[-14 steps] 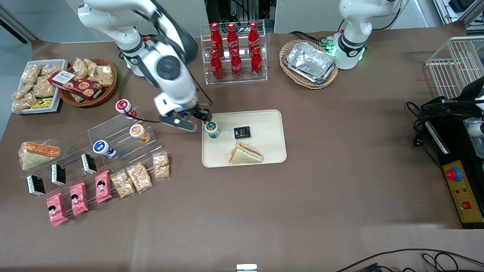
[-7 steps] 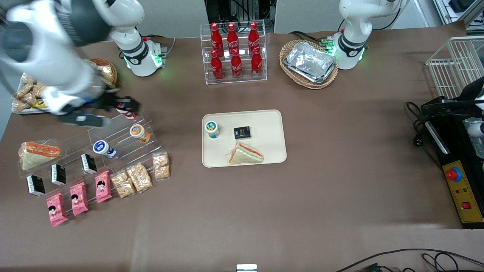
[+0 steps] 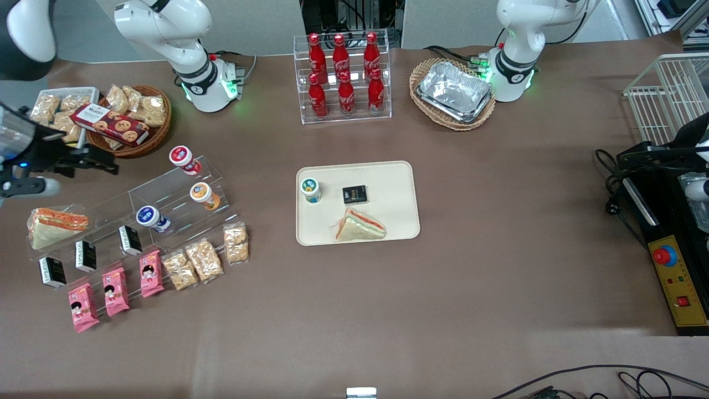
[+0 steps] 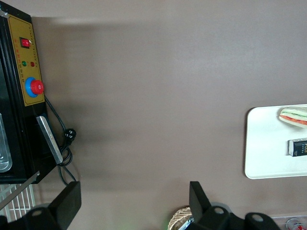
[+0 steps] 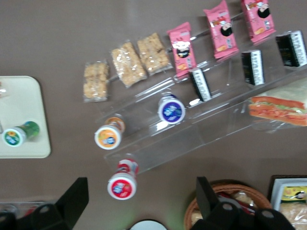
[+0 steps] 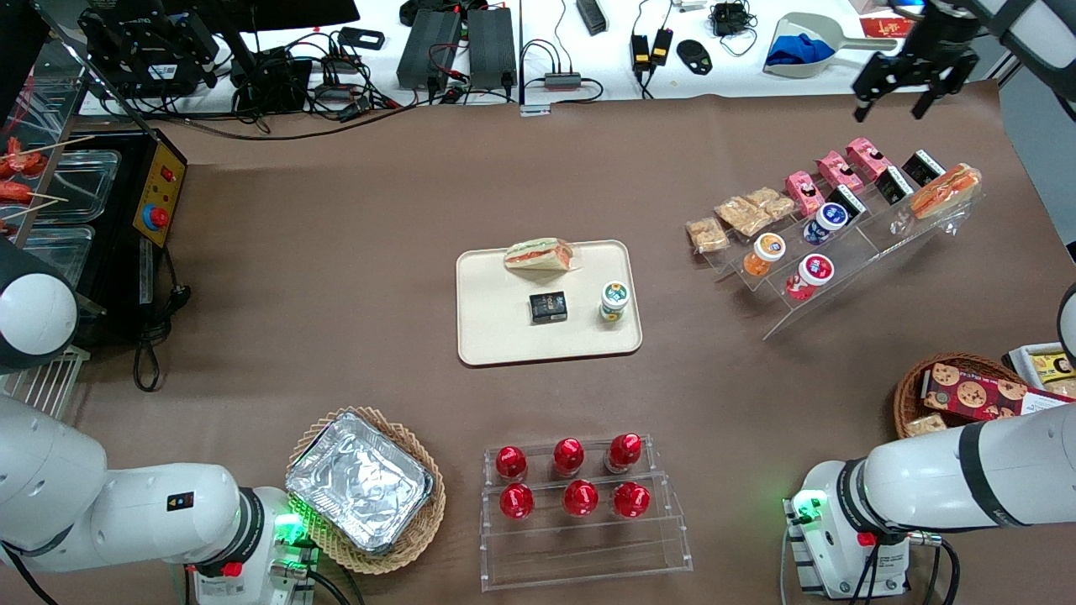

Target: Place green gum on tray

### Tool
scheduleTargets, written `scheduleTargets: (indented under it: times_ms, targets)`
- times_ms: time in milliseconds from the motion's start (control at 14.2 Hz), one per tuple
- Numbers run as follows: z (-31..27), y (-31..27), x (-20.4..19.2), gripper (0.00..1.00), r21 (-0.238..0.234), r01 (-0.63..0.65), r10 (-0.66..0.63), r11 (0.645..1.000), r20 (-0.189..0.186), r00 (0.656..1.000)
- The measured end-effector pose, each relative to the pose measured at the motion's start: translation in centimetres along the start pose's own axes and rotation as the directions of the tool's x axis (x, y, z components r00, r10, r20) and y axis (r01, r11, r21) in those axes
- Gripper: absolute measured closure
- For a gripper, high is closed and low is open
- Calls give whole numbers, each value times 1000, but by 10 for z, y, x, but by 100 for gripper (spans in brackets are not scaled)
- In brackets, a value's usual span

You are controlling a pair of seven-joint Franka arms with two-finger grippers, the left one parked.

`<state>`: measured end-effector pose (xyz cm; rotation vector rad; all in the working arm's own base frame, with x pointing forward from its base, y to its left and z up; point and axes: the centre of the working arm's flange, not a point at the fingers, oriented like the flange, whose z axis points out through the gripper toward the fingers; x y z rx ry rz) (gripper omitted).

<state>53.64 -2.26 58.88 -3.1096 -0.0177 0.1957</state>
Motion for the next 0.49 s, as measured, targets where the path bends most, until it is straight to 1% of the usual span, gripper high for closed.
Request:
scheduleTargets:
  times_ms: [211,351,491]
  targets:
    - [8,41,3,0,-13,3,-3,1000,12,1000]
    - [17,44,9,0,-23,1,0,1000,25,1000]
    - [23,44,15,0,-25,1,0,1000,27,1000]
